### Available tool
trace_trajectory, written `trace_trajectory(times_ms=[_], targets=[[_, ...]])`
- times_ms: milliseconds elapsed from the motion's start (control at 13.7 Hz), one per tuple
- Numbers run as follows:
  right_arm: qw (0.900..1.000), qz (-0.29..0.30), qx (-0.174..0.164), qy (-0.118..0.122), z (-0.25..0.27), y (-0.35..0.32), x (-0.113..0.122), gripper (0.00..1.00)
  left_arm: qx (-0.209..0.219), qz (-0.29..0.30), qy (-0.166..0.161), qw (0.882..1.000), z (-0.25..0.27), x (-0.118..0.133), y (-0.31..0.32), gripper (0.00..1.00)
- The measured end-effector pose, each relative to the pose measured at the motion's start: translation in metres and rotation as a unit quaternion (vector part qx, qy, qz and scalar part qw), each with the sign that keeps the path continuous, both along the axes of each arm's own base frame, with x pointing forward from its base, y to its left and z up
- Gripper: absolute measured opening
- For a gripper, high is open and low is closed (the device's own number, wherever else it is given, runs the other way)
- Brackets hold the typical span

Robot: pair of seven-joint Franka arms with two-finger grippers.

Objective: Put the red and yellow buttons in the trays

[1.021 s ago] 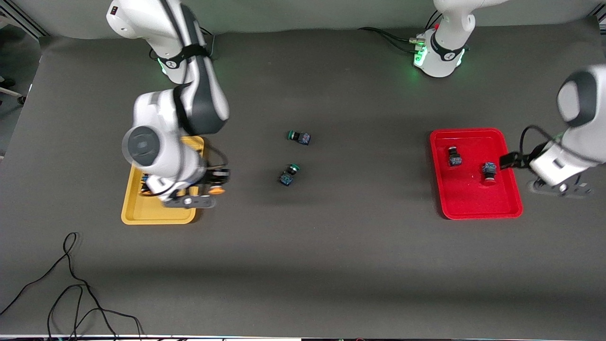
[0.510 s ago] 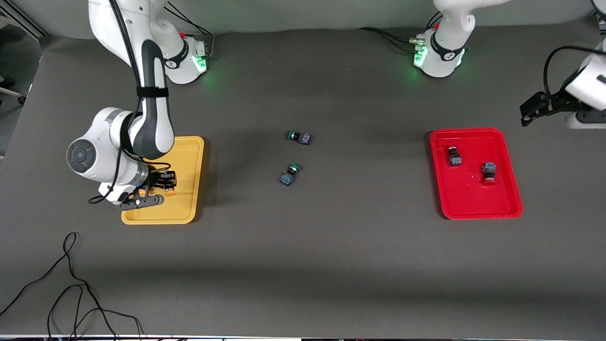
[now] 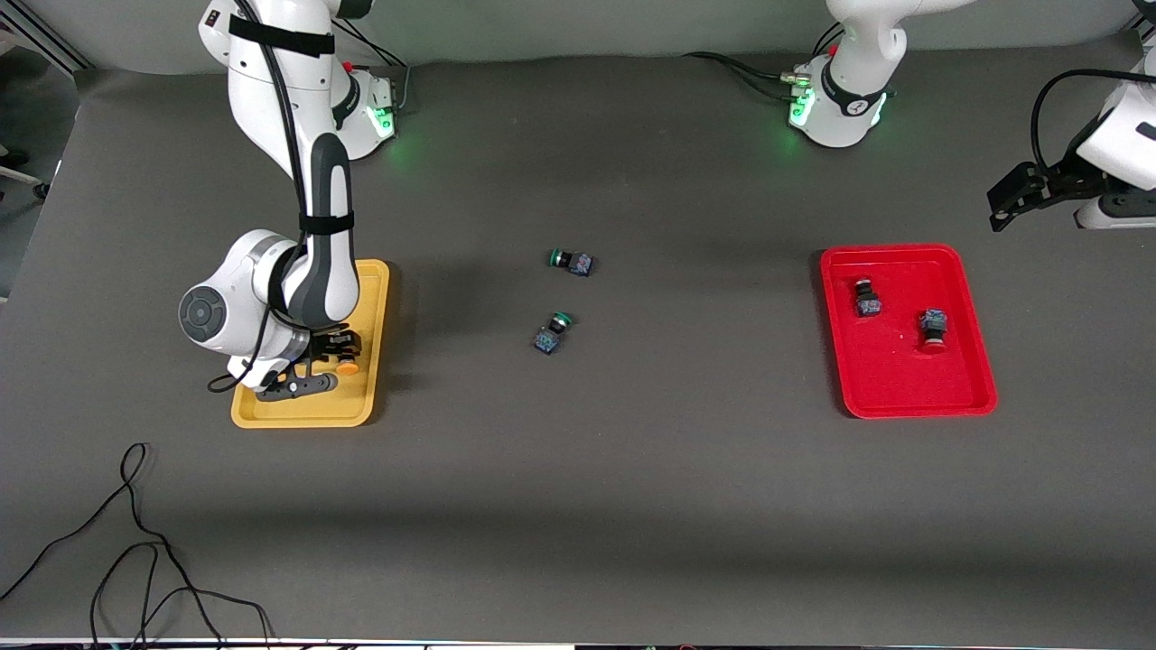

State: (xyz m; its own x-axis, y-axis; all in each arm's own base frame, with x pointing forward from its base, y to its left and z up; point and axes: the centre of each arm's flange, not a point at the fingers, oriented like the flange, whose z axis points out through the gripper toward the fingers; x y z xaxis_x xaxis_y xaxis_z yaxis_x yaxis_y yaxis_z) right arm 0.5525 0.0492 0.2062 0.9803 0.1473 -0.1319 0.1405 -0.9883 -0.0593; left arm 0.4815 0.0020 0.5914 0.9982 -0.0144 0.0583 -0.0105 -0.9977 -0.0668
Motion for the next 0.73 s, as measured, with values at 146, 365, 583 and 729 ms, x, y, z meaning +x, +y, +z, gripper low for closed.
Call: trace_trajectory(times_ms=[146, 365, 583, 729], targets=[[1.000, -0.007, 0.006, -0.007, 0.012, 0.004, 0.007, 0.95, 0.000, -0.003, 0.000, 1.000, 0.002, -0.002, -0.006, 1.00], [1.000, -0.014, 0.016, -0.003, 0.071, 0.005, 0.027, 1.00, 0.001, -0.009, -0.001, 1.000, 0.003, -0.002, -0.013, 1.00], [1.000, -0.011, 0.018, 0.005, 0.161, 0.017, 0.042, 1.00, 0.002, -0.011, 0.001, 1.000, 0.004, -0.003, -0.016, 1.00], [1.000, -0.009, 0.016, 0.005, 0.198, 0.022, 0.045, 1.00, 0.002, -0.013, -0.001, 1.000, 0.006, -0.003, -0.018, 1.00]])
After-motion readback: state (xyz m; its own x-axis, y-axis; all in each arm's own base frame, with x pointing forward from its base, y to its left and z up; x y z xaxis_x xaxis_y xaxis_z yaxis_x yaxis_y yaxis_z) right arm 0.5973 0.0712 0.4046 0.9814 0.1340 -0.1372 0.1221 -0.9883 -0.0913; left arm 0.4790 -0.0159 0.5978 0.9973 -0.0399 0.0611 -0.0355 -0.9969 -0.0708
